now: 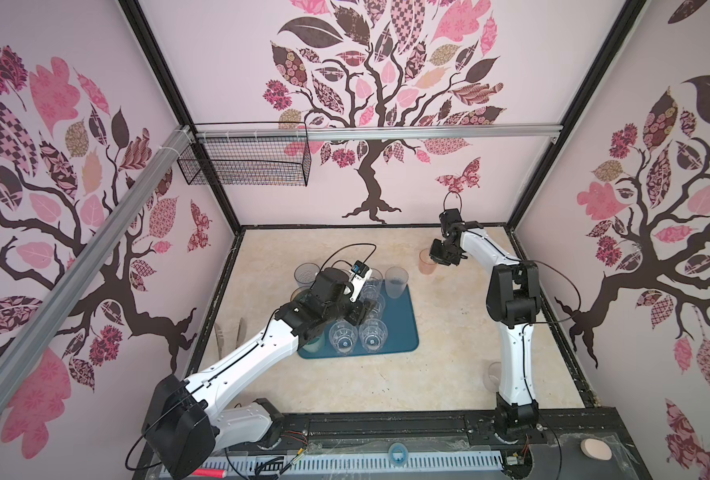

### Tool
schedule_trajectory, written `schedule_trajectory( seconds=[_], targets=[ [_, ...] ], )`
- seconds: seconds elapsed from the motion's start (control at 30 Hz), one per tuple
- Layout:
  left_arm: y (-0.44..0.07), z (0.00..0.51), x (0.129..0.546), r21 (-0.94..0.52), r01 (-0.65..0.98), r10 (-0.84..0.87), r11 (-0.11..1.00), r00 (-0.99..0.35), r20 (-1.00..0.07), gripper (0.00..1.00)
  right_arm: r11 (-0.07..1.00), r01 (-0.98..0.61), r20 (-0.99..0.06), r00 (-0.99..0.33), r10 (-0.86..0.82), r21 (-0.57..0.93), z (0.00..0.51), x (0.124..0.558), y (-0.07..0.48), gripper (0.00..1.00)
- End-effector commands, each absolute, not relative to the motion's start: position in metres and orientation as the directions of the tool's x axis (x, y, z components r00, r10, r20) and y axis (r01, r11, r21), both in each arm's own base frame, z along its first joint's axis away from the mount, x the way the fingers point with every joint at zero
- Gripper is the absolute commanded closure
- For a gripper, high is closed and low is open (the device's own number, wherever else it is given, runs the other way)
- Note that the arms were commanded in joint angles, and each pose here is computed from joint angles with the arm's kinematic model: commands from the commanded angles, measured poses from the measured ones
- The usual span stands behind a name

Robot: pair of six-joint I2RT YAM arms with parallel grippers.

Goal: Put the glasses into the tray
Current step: 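Grasp the pink cup with the right gripper, then carry the pink cup onto the tray beside the frosted cup and release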

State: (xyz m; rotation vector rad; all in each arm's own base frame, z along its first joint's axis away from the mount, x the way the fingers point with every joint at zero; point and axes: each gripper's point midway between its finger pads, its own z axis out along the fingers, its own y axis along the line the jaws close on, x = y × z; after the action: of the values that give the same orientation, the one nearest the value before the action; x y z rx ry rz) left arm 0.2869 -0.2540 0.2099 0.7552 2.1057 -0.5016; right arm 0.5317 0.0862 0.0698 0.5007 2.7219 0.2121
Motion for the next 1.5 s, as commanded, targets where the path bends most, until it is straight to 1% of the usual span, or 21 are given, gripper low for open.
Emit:
schedule_trajectory(
  seconds=[0.0,0.1,0.23,0.4,0.57,0.63,0.7,0.8,0.87,1.0,1.27,1.47],
  targets=[
    [-0.254,0.212,0.288,-0.077,0.667,0.343,0.741,-0.474,-0.811,0.36,0.927,0.308,-0.340,-0.866,0.366,0.212,0.092,0.524,0.084,0.90],
    [-0.254,0.213,0.289,-0.076,0.664,0.338,0.744,-0.472,-0.814,0.36,0.929,0.300,-0.346,-0.866,0.361,0.217,0.105,0.513,0.084,0.94],
    [-0.250,0.214,0.290,-0.063,0.653,0.337,0.754,-0.468,-0.817,0.36,0.937,0.293,-0.343,-0.874,0.343,0.191,0.116,0.483,0.080,0.97],
    [-0.246,0.211,0.291,-0.048,0.638,0.335,0.768,-0.465,-0.819,0.35,0.957,0.262,-0.318,-0.903,0.289,0.126,0.119,0.422,0.080,0.97],
    [-0.244,0.209,0.294,-0.031,0.632,0.341,0.775,-0.458,-0.821,0.35,0.986,0.160,-0.230,-0.962,0.147,-0.038,0.111,0.345,0.084,0.97],
    [-0.244,0.207,0.295,-0.027,0.632,0.346,0.774,-0.458,-0.819,0.35,0.988,0.137,-0.216,-0.969,0.119,-0.072,0.112,0.324,0.084,0.97],
    [-0.246,0.206,0.296,-0.027,0.634,0.347,0.773,-0.458,-0.819,0.35,0.993,0.102,-0.226,-0.970,0.086,-0.058,0.118,0.313,0.097,0.97],
    [-0.249,0.204,0.298,-0.035,0.639,0.344,0.768,-0.458,-0.820,0.35,0.998,0.041,-0.230,-0.973,0.026,-0.057,0.123,0.311,0.128,0.96],
    [-0.251,0.204,0.298,-0.041,0.641,0.342,0.766,-0.460,-0.819,0.35,1.000,0.004,-0.231,-0.973,0.000,-0.016,0.119,0.315,0.156,0.96],
    [-0.250,0.203,0.296,-0.045,0.643,0.347,0.765,-0.469,-0.812,0.35,0.998,-0.062,-0.206,-0.976,-0.066,-0.026,0.106,0.320,0.189,0.96],
    [-0.242,0.198,0.294,-0.035,0.622,0.341,0.782,-0.475,-0.811,0.34,0.995,-0.095,-0.222,-0.970,-0.095,-0.012,0.102,0.331,0.209,0.96],
    [-0.244,0.198,0.293,-0.044,0.630,0.342,0.776,-0.478,-0.809,0.35,0.993,-0.109,-0.210,-0.971,-0.115,-0.043,0.089,0.338,0.210,0.97]
  ],
)
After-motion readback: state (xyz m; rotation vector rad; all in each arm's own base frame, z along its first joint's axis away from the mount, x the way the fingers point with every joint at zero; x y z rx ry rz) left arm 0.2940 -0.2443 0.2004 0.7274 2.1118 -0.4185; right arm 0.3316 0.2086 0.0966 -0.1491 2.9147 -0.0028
